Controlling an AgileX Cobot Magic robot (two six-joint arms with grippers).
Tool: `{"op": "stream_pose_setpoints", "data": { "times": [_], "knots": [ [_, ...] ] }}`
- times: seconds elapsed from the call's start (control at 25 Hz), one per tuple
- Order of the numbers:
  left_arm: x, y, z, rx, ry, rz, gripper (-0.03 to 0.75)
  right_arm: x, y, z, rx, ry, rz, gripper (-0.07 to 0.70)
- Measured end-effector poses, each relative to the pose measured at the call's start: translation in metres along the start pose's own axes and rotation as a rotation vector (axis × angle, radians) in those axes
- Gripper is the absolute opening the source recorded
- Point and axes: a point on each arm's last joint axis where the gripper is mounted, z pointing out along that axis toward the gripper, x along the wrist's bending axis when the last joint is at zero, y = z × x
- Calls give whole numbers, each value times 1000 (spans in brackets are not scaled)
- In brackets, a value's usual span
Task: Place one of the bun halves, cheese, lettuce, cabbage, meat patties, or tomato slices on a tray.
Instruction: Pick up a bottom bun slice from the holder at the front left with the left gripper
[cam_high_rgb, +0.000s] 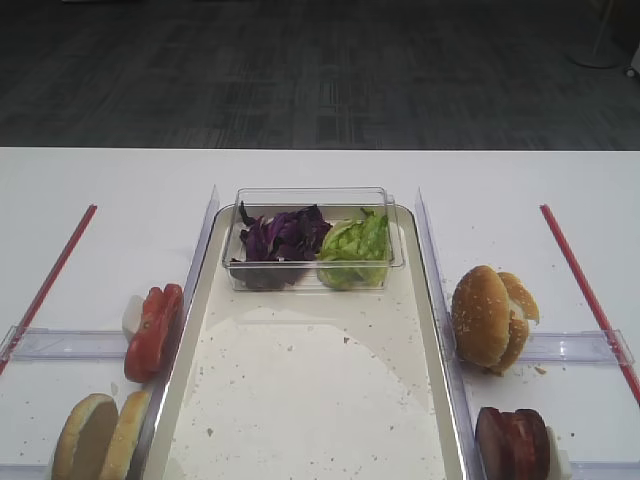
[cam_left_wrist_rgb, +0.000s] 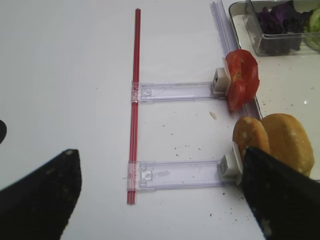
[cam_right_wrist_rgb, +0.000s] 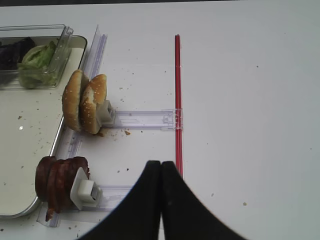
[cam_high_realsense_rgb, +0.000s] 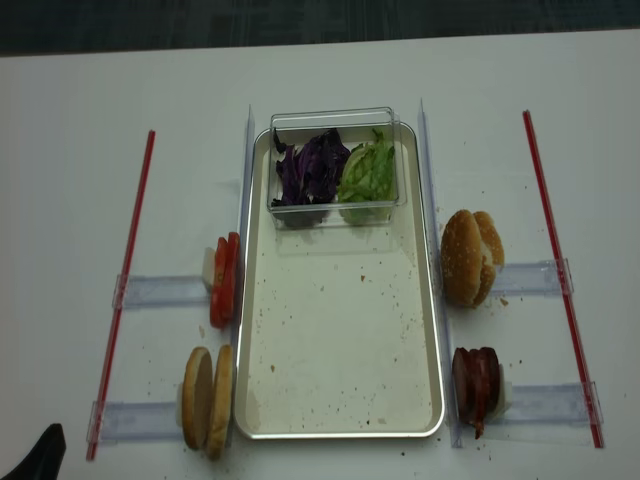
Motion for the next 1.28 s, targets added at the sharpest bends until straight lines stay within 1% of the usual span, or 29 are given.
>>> {"op": "stream_pose_setpoints", "data": {
  "times": [0.2,0.24,0.36,0.48,0.52,0.64,0.72,0.88,1.0,1.08,1.16,1.28],
  "knots": [
    [0,0,0,2,0,0,599,0,0,0,0,0,0,364],
    [0,1,2,21,0,0,599,0,0,0,0,0,0,364],
    [0,9,14,129,3,-3,599,0,0,0,0,0,0,364],
    [0,19,32,274,7,-7,599,0,0,0,0,0,0,364],
    [1,22,41,337,8,-9,599,0,0,0,0,0,0,364],
    [1,28,61,479,9,0,599,0,0,0,0,0,0,364],
    [1,31,76,586,11,-3,599,0,0,0,0,0,0,364],
    [2,33,102,755,14,-8,599,0,0,0,0,0,0,364],
    [2,31,117,849,16,-11,599,0,0,0,0,0,0,364],
    [3,30,124,895,17,-12,599,0,0,0,0,0,0,364],
    [3,29,128,917,17,-13,599,0,0,0,0,0,0,364],
    [3,29,130,926,22,-7,599,0,0,0,0,0,0,364]
  ]
}}
